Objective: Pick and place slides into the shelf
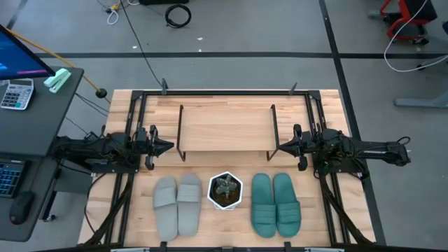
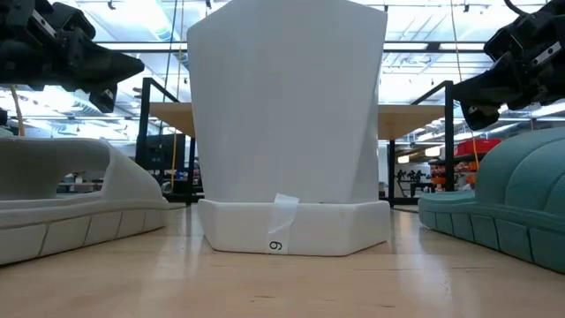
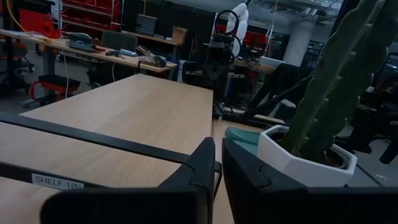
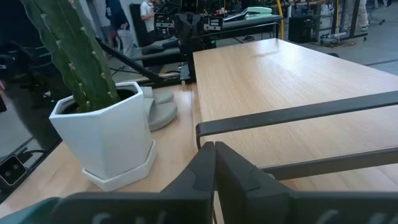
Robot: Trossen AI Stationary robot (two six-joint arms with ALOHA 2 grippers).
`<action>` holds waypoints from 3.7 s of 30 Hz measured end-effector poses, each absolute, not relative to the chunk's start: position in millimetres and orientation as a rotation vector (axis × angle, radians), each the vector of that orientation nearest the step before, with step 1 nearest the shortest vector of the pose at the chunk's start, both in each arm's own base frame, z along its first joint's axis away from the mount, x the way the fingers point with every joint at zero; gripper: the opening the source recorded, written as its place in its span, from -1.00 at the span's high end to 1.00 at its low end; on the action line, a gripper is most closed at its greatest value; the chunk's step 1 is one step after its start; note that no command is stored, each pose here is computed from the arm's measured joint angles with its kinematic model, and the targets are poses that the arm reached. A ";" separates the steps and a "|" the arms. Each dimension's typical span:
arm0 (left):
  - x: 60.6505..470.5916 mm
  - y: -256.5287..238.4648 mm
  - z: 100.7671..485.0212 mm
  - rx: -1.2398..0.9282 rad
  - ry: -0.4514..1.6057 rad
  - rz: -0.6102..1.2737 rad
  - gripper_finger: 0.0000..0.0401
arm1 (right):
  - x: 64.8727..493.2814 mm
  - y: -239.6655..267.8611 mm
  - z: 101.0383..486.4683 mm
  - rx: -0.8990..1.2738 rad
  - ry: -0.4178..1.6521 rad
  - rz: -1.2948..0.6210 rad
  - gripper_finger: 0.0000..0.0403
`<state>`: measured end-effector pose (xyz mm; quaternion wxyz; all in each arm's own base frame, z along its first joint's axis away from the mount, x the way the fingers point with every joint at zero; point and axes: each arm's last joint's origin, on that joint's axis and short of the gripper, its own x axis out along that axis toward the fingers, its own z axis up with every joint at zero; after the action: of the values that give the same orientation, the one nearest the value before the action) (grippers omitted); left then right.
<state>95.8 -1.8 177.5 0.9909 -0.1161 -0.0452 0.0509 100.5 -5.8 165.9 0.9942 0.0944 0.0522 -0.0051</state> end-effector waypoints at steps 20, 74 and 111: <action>95.8 -1.8 177.5 -0.233 -0.091 0.102 0.82 | 100.5 -5.8 165.9 0.189 0.105 -0.010 0.91; 95.8 -1.8 178.1 -0.305 -0.102 0.098 0.92 | 100.6 -5.9 166.8 0.341 0.094 -0.019 0.91; 94.0 -4.1 175.1 -0.910 0.012 0.038 0.95 | 45.1 -2.8 221.2 1.084 0.441 -0.326 0.95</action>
<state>94.0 -4.1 175.1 0.8981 -0.4393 0.0056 0.0185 45.1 -2.8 221.2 0.8210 0.5095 0.2073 -0.1532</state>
